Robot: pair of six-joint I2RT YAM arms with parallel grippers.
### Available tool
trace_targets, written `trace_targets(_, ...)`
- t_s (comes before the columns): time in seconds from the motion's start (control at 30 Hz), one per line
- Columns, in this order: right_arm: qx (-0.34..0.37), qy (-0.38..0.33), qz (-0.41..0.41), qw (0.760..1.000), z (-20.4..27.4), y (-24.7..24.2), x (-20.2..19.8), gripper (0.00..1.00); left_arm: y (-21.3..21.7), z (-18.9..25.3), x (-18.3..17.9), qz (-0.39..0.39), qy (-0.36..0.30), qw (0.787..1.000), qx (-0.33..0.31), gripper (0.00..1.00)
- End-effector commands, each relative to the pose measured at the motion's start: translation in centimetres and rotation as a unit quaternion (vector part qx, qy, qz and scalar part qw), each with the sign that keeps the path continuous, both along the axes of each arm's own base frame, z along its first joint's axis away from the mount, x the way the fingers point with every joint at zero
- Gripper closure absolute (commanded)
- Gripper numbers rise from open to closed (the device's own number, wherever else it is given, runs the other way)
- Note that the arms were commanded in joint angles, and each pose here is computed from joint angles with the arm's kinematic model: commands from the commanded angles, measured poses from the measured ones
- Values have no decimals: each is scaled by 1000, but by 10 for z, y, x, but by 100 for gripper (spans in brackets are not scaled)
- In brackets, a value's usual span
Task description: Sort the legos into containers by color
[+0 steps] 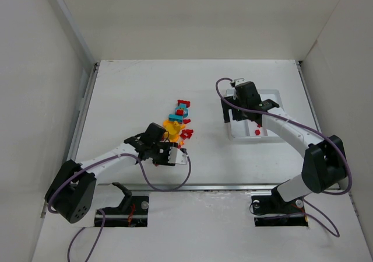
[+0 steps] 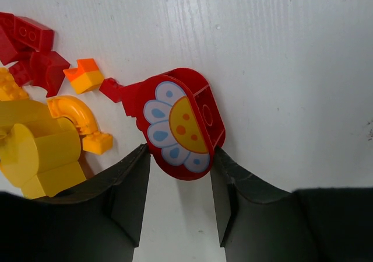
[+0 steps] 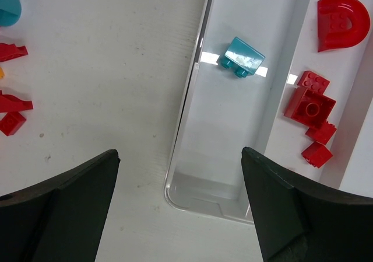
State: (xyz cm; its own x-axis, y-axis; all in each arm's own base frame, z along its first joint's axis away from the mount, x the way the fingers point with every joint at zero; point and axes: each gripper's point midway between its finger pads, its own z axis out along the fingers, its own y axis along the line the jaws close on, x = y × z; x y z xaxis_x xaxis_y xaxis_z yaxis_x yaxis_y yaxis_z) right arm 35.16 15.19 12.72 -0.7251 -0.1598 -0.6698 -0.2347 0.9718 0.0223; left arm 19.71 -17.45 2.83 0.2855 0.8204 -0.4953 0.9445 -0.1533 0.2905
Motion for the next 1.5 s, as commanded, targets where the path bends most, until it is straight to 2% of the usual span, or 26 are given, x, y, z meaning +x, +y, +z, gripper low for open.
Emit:
trace_targets(0.0, 9, -24, 8, 1000, 10, 4, 4, 9, -6, -1, -9, -14, 17, 1000, -18, 64)
trace_targets(0.07, 9, -24, 8, 1000, 10, 4, 4, 9, -9, -1, -14, -24, 25, 999, -24, 66)
trace_targets(0.17, 9, -24, 8, 1000, 10, 4, 4, 9, -10, -2, -18, -34, 28, 999, -24, 38)
trace_targets(0.23, 9, -24, 8, 1000, 10, 4, 4, 9, -10, -2, -18, -34, 28, 999, -24, 26)
trace_targets(0.4, 9, -24, 8, 1000, 10, 5, 7, 9, -15, -6, -26, -45, 46, 998, -25, 23)
trace_targets(0.47, 9, -24, 8, 1000, 10, 5, 7, 9, -18, -6, -23, -38, 45, 998, -31, 27)
trace_targets(0.6, 6, -25, 5, 1000, 10, 4, 7, 9, -17, -10, -21, -40, 40, 998, -27, 41)
trace_targets(0.63, 6, -25, 5, 1000, 10, 4, 7, 9, -17, -10, -18, -37, 34, 998, -26, 51)
trace_targets(0.77, 1, -22, 8, 1000, 9, 2, 6, 9, -15, -13, -21, -33, 40, 998, -24, 72)
trace_targets(0.9, 1, -22, 8, 1000, 11, 3, 6, 9, -15, -9, -20, -17, 44, 999, -26, 100)
trace_targets(1.03, 23, -29, 41, 999, 31, 17, -3, 9, -21, 16, -8, 23, 32, 998, -47, 100)
trace_targets(1.1, 53, -56, 65, 995, 59, 27, -4, 9, -28, 41, 3, 47, 10, 996, -79, 100)
trace_targets(1.17, 107, -63, 118, 985, 87, 49, -15, 9, -38, 80, 13, 68, -27, 988, -138, 100)
trace_targets(1.23, 165, -73, 158, 971, 113, 70, -24, 9, -49, 130, 36, 87, -107, 967, -214, 100)
trace_targets(1.27, 215, -73, 214, 950, 132, 93, -39, 9, -50, 142, 41, 99, -131, 957, -241, 100)
trace_targets(1.3, 240, -80, 235, 939, 148, 102, -43, 9, -54, 184, 51, 106, -189, 928, -303, 100)
trace_targets(1.37, 289, -74, 274, 914, 170, 123, -59, 9, -53, 205, 60, 123, -227, 909, -329, 100)
trace_targets(1.47, 346, -77, 309, 882, 194, 150, -73, 9, -52, 223, 78, 161, -239, 897, -336, 100)
